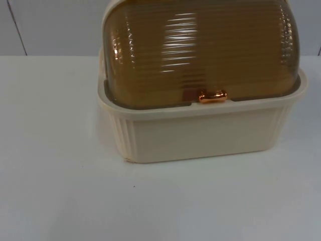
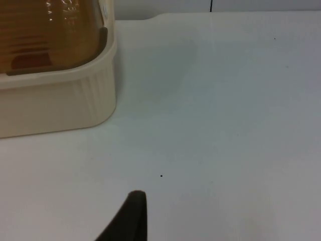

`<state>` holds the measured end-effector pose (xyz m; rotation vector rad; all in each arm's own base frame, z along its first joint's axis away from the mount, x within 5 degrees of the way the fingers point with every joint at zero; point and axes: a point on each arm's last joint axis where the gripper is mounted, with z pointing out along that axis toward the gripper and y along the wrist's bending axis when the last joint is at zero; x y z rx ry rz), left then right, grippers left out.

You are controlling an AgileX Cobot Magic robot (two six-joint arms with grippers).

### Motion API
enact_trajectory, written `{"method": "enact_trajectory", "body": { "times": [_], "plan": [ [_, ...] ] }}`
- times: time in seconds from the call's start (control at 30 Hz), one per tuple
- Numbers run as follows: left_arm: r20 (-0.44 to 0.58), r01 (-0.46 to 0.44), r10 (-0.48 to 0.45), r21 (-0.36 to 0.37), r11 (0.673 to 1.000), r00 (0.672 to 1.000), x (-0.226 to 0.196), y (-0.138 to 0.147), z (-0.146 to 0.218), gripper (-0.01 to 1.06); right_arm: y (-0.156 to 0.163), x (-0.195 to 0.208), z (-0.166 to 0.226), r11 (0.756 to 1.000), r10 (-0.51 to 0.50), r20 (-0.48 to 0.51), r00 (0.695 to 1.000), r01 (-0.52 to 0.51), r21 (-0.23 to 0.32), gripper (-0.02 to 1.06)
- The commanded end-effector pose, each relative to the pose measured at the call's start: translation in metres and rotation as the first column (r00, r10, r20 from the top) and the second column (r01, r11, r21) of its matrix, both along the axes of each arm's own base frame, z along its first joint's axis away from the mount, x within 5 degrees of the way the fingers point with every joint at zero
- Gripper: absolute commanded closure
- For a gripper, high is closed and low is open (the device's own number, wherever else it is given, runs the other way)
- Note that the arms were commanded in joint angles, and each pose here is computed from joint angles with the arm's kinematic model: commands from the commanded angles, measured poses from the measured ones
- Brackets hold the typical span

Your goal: Open the box lid with the left hand, place the block into the box with the right hand, then close the box lid with the left hand.

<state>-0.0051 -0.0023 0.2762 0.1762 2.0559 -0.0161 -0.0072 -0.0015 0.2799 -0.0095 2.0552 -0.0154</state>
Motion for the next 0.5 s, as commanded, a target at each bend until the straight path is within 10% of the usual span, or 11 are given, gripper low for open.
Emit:
{"method": "enact_trajectory", "body": {
  "times": [0.0,0.47],
  "plan": [
    [-0.002,-0.002,0.001,-0.008,1.000,1.000,0.0000,0.0003,-0.0017,0.00,-0.0004,-0.0004,0.0003,1.000,-0.004,0.007,1.000,0.004,0.002,0.00],
    [-0.005,0.088,-0.088,-0.010,0.996,0.996,0.0000,0.0022,-0.0019,0.00,-0.0002,-0.0004,0.0003,1.000,-0.003,0.007,1.000,0.003,0.003,0.00]
  ]
}}
